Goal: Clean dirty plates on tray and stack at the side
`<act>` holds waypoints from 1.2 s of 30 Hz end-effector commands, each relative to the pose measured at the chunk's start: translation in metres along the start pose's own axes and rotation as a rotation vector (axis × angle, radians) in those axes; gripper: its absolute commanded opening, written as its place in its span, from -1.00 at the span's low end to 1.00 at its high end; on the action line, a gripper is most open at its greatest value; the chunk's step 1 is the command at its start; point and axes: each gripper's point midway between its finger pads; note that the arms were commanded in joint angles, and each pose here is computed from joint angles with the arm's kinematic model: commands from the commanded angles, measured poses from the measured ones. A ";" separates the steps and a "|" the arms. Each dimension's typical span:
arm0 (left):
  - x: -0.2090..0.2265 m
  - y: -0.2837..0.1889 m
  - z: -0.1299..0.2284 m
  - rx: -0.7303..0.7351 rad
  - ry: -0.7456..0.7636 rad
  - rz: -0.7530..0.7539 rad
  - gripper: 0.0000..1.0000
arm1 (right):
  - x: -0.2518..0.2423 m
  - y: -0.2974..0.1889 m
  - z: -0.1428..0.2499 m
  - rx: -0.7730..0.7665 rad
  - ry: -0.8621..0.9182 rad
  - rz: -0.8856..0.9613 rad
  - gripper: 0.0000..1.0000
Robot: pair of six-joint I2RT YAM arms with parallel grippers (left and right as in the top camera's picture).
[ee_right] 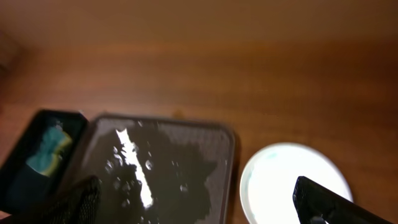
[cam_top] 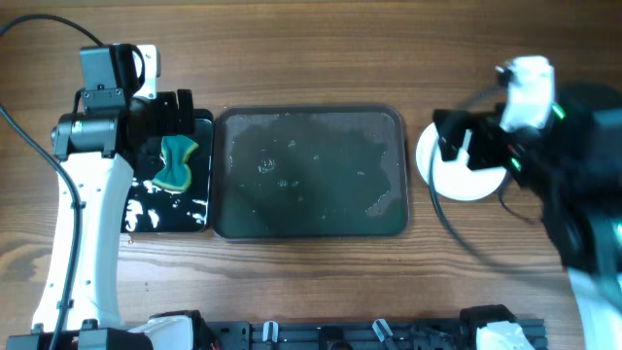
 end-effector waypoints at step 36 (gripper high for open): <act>-0.001 0.002 0.001 0.008 0.012 0.008 1.00 | -0.041 0.038 0.145 -0.655 -0.125 0.107 1.00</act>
Point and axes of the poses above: each gripper's point midway between its finger pads, its own y axis out along the fingers, its own x axis along the line the jaws close on, z = x × y, and after that the axes turned 3 degrees about -y, right-handed
